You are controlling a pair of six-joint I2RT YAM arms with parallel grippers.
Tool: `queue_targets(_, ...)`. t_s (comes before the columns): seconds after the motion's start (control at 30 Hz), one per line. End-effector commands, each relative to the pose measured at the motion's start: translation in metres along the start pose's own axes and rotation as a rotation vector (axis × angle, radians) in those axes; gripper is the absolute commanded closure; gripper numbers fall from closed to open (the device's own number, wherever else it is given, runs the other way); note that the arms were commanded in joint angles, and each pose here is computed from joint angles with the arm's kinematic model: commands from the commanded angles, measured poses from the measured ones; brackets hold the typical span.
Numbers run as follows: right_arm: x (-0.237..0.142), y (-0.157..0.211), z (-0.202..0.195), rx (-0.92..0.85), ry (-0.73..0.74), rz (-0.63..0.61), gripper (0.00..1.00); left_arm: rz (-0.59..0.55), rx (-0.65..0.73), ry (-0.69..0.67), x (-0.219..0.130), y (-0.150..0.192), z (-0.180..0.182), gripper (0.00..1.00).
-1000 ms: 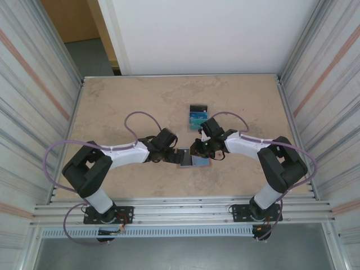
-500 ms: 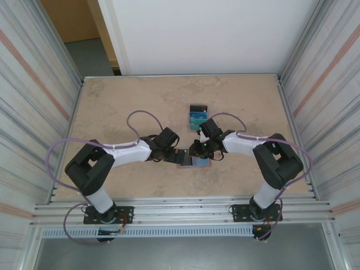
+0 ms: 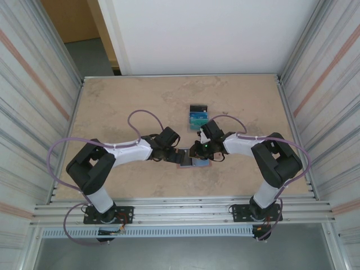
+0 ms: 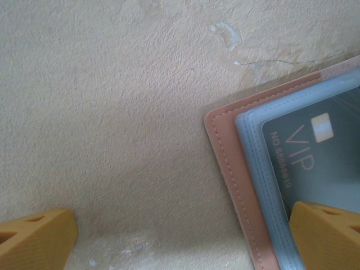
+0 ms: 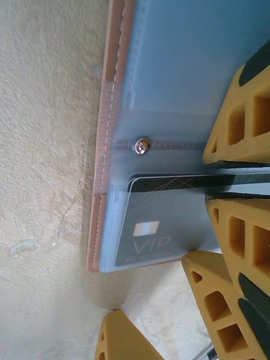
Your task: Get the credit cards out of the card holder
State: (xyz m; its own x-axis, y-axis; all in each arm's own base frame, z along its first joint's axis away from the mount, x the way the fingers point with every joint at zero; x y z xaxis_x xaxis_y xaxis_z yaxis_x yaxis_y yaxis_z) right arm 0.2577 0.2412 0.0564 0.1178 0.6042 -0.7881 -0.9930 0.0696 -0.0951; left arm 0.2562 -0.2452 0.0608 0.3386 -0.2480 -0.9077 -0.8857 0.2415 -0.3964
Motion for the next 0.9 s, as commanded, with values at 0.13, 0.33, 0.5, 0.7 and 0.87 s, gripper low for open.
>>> queue_targets(0.13,0.0,0.003,0.0,0.037,-0.102,0.018,0.81,0.086,0.046,-0.031,0.021,0.017,0.003,0.04)
queue_targets(0.33,-0.001,0.002,0.006,0.03,-0.16,0.013,0.83,0.098,0.053,-0.032,0.023,0.019,0.002,0.04)
queue_targets(0.5,-0.004,0.001,0.006,0.039,-0.195,0.008,0.85,0.104,0.056,-0.034,0.025,0.02,0.002,0.03)
queue_targets(0.7,-0.008,0.0,0.006,0.048,-0.231,-0.006,0.91,0.106,0.055,-0.038,0.025,0.02,0.002,0.03)
queue_targets(0.87,-0.009,0.0,0.007,0.045,-0.245,-0.001,0.97,0.105,0.058,-0.038,0.025,0.02,0.002,0.03)
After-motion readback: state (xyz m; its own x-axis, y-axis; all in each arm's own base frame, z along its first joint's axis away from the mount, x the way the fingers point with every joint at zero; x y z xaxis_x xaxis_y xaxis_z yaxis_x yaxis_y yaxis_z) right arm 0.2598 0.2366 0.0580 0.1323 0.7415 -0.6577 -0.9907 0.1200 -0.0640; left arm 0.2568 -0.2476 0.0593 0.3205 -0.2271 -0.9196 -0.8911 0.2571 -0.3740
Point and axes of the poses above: each hand's point on the last joint's axis, 136 mm out from that joint toward the fingers, its own x axis out along the fingers, its own z axis along the line the jaws close on, y = z × x, the point moved 4 cm from there along -x, back along the fingers, and after that the axes turned 1 degree about x, right-handed, at the moved point
